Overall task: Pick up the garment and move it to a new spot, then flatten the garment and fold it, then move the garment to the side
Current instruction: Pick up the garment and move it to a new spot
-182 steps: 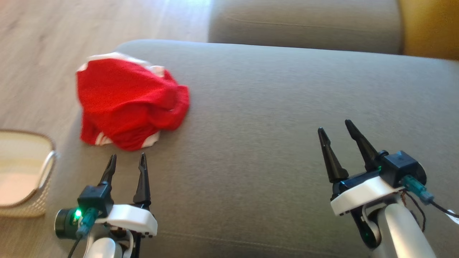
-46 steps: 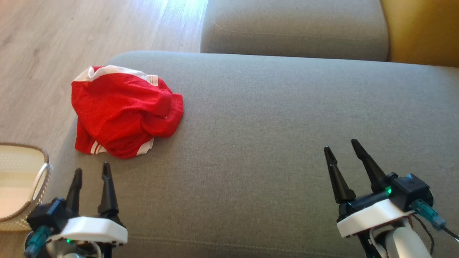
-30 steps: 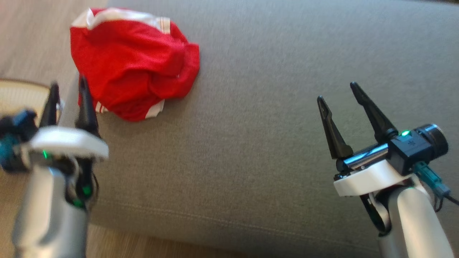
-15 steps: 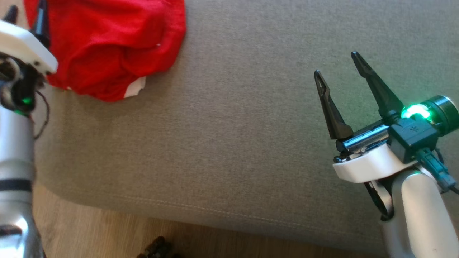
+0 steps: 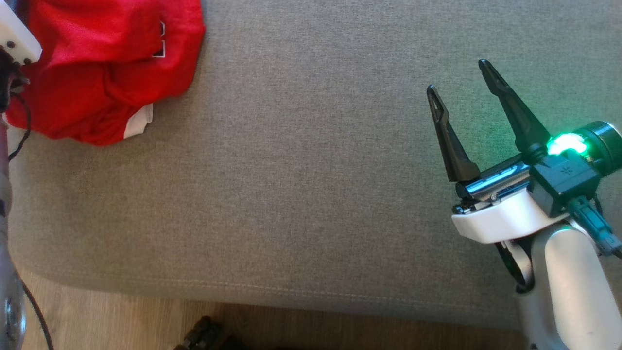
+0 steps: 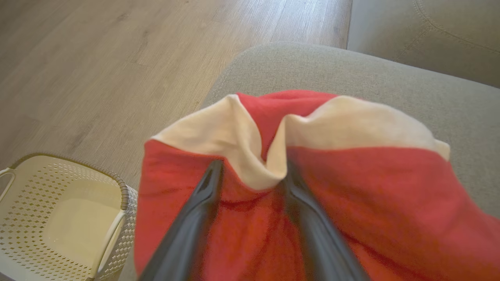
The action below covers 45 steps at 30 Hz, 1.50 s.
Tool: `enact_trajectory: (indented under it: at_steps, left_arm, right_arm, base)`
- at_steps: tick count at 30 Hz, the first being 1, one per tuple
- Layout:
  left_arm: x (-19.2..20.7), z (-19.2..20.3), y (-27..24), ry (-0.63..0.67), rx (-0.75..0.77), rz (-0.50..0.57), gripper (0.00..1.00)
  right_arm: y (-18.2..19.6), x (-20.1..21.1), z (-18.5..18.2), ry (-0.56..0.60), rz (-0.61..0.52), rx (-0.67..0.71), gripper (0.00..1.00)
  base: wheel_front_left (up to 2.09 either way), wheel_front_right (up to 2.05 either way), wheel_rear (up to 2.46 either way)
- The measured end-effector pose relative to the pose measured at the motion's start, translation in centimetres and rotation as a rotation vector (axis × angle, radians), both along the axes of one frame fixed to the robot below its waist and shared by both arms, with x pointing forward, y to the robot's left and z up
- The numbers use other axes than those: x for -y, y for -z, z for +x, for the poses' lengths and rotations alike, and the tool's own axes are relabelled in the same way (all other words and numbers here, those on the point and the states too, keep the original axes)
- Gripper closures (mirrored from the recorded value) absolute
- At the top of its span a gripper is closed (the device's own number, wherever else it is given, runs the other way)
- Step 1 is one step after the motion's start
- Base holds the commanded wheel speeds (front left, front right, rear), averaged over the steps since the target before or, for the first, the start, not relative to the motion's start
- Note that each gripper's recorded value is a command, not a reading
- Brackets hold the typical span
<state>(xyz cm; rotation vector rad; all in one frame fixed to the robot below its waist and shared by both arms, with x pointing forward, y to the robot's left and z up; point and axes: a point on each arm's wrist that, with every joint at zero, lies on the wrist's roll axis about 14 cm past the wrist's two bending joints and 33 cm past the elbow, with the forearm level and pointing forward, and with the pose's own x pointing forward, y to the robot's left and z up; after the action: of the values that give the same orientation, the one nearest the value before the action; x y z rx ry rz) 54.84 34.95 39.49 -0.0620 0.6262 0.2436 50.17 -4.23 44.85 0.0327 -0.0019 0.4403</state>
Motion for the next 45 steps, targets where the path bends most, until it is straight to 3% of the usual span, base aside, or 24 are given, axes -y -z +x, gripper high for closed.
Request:
enact_trajectory:
  at_steps: [9, 15, 21, 26, 30, 45]
  left_arm:
    - [-0.8, 0.7, -2.2, 0.026, 0.1, 0.087, 1.0]
    - [-1.2, 1.4, -8.1, 0.033, 0.337, 0.142, 1.0]
    - [0.3, 1.7, -17.8, 0.086, 0.638, 0.186, 1.0]
    - [3.6, 0.4, -26.1, 0.169, 0.874, 0.17, 1.0]
    - [6.9, -1.4, -29.8, 0.243, 0.997, 0.115, 1.0]
    - [27.0, -4.5, -36.3, 0.676, 1.121, -0.205, 1.0]
  right_arm:
    - [-0.4, 0.2, 0.0, 0.005, -0.005, 0.016, 0.0]
    - [-2.1, 0.3, -0.6, 0.007, 0.012, 0.049, 0.0]
    - [-4.9, 0.9, -1.6, 0.024, 0.055, 0.101, 0.0]
    - [-6.5, 1.7, -3.5, 0.041, 0.076, 0.118, 0.0]
    - [-7.9, 2.7, -4.8, 0.064, 0.091, 0.14, 0.0]
    - [-11.8, 10.9, -8.3, 0.281, 0.117, 0.233, 0.0]
  base:
    - [0.0, 0.0, 0.0]
    - [0.0, 0.0, 0.0]
    - [0.0, 0.0, 0.0]
    - [0.0, 0.0, 0.0]
    - [0.0, 0.0, 0.0]
    - [0.0, 0.0, 0.0]
